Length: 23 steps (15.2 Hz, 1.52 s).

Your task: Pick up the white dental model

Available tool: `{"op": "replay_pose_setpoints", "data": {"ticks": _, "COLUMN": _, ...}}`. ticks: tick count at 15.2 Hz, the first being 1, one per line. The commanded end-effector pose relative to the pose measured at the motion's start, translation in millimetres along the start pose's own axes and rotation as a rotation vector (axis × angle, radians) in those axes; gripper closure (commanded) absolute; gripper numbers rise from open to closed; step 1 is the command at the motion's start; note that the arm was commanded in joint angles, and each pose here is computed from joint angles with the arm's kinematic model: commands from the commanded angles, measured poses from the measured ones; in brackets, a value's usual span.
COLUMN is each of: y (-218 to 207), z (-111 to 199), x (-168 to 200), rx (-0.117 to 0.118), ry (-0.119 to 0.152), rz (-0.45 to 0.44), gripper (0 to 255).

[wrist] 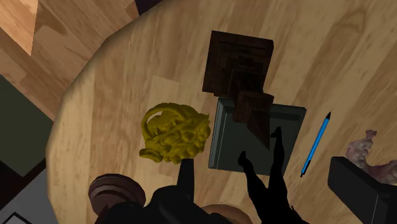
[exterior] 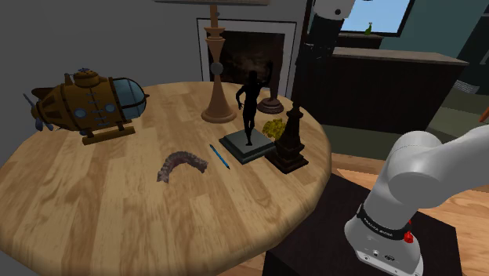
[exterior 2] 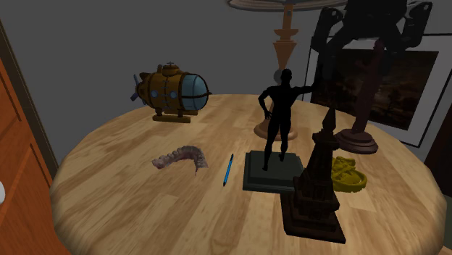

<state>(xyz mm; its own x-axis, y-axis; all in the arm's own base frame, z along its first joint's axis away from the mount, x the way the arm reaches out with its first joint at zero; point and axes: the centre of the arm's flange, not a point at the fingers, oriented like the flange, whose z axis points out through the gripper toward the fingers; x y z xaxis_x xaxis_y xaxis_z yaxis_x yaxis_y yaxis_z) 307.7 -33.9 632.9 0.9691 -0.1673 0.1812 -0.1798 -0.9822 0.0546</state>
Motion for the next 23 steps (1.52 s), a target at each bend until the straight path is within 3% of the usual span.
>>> {"op": "replay_pose_setpoints", "data": {"ticks": 1, "y": 0, "z": 0, "x": 0, "rx": 0.000, "ry": 0.000, "rz": 0.000, "gripper": 0}}
{"op": "replay_pose_setpoints", "data": {"ticks": 23, "y": -185, "z": 176, "x": 151, "rx": 0.024, "ry": -0.099, "rz": -0.230, "gripper": 0}}
